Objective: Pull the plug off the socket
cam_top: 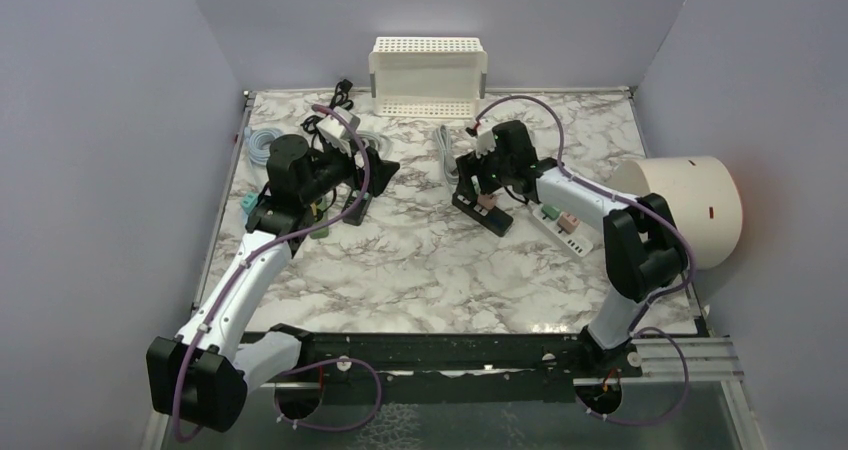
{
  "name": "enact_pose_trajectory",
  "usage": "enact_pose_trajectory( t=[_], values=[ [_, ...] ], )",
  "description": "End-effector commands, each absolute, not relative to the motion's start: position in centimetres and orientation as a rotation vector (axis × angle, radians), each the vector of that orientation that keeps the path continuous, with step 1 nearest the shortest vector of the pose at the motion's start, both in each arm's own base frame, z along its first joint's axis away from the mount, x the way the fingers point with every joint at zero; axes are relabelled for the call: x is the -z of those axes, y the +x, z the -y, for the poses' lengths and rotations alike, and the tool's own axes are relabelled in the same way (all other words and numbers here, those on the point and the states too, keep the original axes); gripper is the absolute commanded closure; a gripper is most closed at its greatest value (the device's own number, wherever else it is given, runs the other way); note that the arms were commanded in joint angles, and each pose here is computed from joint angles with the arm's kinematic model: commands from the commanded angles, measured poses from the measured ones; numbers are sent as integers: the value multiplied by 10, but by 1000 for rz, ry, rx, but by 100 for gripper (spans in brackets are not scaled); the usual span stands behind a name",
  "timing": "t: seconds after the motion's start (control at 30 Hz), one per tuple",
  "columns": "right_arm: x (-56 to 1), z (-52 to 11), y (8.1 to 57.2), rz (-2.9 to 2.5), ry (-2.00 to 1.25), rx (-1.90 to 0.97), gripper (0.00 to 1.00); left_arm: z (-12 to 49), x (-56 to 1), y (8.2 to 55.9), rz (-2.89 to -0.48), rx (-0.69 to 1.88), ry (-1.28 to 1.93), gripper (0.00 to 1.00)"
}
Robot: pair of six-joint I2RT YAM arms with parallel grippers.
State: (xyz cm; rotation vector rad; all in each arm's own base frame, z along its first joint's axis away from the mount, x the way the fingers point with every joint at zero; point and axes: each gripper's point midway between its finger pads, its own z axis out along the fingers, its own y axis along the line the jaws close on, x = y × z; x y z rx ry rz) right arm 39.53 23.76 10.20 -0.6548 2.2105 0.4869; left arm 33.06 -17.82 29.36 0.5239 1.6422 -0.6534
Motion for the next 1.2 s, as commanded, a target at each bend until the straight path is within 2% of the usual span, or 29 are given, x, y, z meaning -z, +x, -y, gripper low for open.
enact_pose_trajectory(
  t=[0.0, 0.4, 0.67, 0.77, 0.83, 1.17],
  values=[
    [-83, -230, 405, -2244, -706, -377, 23, 174, -304, 328, -1593, 639, 513, 1],
    [-54, -229, 421, -2266, -729, -306, 27, 159, -304, 340, -1559, 550, 411, 1],
    [-41, -234, 420, -2291, -733, -335, 53, 159, -300, 343, -1564, 553, 395, 1],
    [-42, -234, 420, -2313, -722, -340, 83, 159, -290, 343, -1595, 565, 379, 1],
    [-48, -238, 421, -2292, -715, -364, 98, 158, -279, 345, -1628, 570, 350, 1],
    [-172, -287, 421, -2032, -600, -723, 99, 206, -215, 354, -1843, 868, 107, 1]
  ],
)
